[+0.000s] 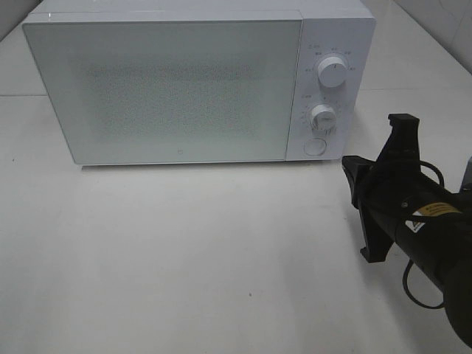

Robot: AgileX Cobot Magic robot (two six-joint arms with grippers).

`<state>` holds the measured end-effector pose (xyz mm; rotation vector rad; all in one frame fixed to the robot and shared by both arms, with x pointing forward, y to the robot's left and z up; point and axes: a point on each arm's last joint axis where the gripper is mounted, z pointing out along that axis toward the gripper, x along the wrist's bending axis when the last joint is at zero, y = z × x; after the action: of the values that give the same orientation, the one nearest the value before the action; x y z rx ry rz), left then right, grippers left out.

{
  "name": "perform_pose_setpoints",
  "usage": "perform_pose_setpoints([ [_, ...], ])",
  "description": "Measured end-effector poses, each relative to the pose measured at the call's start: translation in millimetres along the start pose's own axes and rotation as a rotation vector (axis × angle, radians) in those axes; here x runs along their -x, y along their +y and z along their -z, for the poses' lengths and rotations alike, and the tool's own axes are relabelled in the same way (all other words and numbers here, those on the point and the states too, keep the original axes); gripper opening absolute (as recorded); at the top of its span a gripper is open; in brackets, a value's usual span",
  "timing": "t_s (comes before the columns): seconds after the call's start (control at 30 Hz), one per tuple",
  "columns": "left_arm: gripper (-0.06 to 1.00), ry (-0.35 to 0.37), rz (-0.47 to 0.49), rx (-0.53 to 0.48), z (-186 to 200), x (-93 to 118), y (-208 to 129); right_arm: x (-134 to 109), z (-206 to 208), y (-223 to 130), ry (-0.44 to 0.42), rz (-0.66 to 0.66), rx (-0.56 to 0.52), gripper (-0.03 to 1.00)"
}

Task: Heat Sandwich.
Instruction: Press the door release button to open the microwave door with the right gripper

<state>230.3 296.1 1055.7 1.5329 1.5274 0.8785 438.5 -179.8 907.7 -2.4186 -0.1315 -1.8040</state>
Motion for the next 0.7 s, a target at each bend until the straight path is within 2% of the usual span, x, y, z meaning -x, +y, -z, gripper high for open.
perform_pose_setpoints([
  [0.4, 0.99, 0.0, 0.0, 0.0, 0, 0, 0, 15, -18, -9, -0.066, -0.014, -0.017, 0.01],
  [0.7, 0.99, 0.0, 0.0, 0.0, 0, 0, 0, 13, -45, -4, -0.096, -0.019, -0.018, 0.01],
])
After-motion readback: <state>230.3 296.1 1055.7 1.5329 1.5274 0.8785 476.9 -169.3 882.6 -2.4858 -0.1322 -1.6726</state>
